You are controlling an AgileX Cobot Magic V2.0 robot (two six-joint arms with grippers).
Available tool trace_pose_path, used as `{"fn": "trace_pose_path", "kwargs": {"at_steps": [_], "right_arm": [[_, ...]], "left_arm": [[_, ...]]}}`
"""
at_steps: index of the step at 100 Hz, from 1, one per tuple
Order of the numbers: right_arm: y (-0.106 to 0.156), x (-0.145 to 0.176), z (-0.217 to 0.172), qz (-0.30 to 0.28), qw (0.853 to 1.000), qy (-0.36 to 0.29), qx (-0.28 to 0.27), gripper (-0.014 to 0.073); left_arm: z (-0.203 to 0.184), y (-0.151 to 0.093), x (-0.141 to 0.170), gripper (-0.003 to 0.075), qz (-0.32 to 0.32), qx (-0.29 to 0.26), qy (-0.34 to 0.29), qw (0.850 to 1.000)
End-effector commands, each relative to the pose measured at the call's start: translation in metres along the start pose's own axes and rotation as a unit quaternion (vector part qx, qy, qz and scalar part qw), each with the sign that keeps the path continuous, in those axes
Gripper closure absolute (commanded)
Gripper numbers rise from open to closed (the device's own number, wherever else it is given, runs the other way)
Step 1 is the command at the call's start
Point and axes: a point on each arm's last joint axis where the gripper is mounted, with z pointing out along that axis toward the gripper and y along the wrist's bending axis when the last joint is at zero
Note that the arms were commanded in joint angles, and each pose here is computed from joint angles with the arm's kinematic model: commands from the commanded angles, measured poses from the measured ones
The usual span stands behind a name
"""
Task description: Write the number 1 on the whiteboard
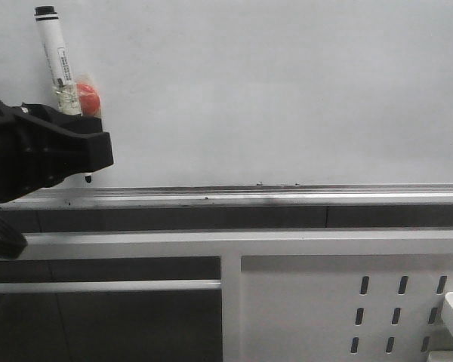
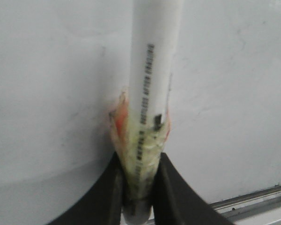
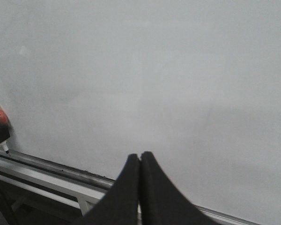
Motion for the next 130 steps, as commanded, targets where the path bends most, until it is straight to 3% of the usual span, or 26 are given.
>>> {"fn": "trace_pose_path", "kwargs": {"at_steps": [1,19,34,44,55,65,82,90,99,104,122,130], "right_arm": [[-0.001,-0.017,-0.001,-0.006,0.999,-0.048,0.009,0.0654],[0.001,-0.015,-0.001,-0.012,1.0,-0.017,0.0,0.0654],[0.007,-0.024,-0.001,-0.122,0.991,0.044,-0.037,0.0654],[0.015,-0.037,-0.001,-0.122,0.988,0.029,-0.085,0.0654],[0.025,-0.039,0.007,-0.13,0.981,0.043,-0.137,0.0654],[0.036,-0.03,0.021,-0.159,0.966,0.083,-0.187,0.0654],[0.052,-0.024,0.043,-0.212,0.939,0.129,-0.239,0.0616],[0.057,-0.024,0.051,-0.241,0.928,0.135,-0.251,0.0484],[0.061,-0.027,0.058,-0.242,0.926,0.136,-0.255,0.0315],[0.063,-0.029,0.061,-0.246,0.924,0.137,-0.259,0.0267],[0.071,-0.029,0.071,-0.286,0.906,0.137,-0.279,0.0258],[0.076,-0.029,0.074,-0.291,0.902,0.141,-0.287,0.0258]], "left_arm": [[-0.004,-0.007,-0.026,0.074,0.002,0.034,-0.121,0.992],[-0.009,-0.026,-0.016,0.074,0.056,0.15,-0.085,0.984],[-0.012,-0.037,-0.007,0.074,0.088,0.212,-0.047,0.972],[-0.012,-0.042,-0.005,0.074,0.104,0.237,-0.032,0.965],[-0.01,-0.053,-0.005,0.074,0.137,0.279,-0.008,0.95],[-0.006,-0.065,-0.009,0.074,0.193,0.32,0.026,0.927],[0.002,-0.073,-0.03,0.074,0.278,0.307,0.096,0.905],[0.001,-0.071,-0.043,0.074,0.32,0.294,0.116,0.893],[-0.002,-0.072,-0.056,0.074,0.377,0.286,0.13,0.872],[-0.004,-0.074,-0.062,0.074,0.402,0.284,0.131,0.861],[-0.013,-0.093,-0.074,0.0739,0.477,0.299,0.119,0.818],[-0.016,-0.1,-0.075,0.074,0.49,0.312,0.106,0.807]]}}
